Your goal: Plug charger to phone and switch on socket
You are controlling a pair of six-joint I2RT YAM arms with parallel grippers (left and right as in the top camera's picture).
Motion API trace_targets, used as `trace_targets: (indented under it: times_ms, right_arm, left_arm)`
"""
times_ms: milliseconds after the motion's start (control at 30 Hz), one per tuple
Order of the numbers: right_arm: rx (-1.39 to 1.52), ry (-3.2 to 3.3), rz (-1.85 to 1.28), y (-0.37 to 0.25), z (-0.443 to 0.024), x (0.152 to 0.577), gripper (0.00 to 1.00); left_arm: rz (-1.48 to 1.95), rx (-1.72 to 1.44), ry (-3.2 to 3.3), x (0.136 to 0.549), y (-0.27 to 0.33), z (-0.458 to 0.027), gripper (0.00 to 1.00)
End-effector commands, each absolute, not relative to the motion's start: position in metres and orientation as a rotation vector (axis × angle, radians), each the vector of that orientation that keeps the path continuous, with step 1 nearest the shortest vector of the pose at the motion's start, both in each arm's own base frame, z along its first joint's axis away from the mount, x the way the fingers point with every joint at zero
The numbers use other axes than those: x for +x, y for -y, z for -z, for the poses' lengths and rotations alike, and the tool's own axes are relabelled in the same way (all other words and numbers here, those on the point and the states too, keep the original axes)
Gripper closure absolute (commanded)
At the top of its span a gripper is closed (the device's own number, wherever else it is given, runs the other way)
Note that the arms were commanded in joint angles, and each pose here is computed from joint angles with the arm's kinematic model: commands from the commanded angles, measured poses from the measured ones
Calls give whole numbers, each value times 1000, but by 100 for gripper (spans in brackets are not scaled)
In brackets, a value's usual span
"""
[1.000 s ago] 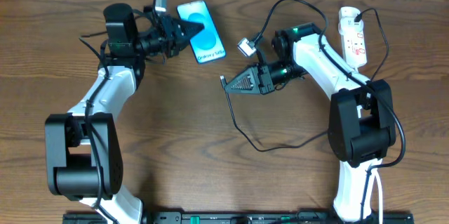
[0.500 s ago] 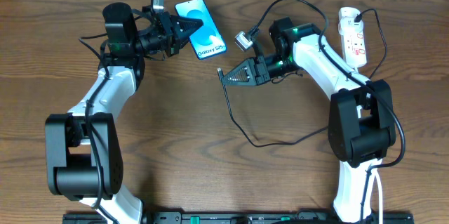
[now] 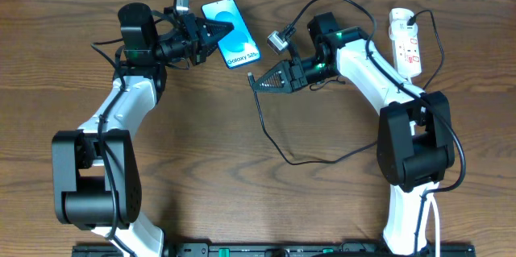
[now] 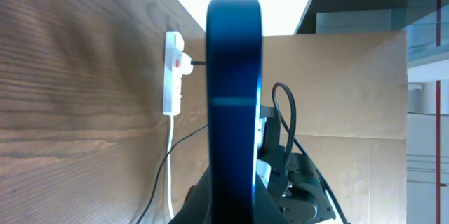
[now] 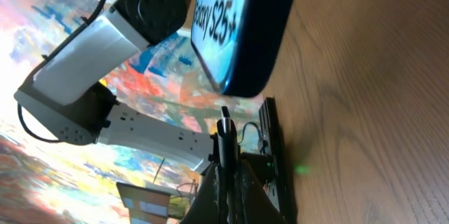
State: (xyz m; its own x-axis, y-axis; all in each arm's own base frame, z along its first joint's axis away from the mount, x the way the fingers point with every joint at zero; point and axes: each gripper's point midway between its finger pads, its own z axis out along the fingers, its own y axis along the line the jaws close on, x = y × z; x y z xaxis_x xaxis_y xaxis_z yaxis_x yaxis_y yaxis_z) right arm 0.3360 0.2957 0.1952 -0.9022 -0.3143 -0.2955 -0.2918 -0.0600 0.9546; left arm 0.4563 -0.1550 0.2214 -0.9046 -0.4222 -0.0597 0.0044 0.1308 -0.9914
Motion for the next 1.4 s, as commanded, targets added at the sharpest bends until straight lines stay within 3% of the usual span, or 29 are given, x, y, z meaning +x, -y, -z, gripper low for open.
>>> trace_targets:
  times_ms: [0, 1367]
  right_arm:
    - [647, 2102, 2177, -298, -201, 336, 99]
    - [639, 2078, 2150, -309, -202, 333, 99]
  left_arm:
    - [1846, -329, -2062, 451, 157, -241, 93]
    - [1776, -333, -2104, 449, 152, -218, 93]
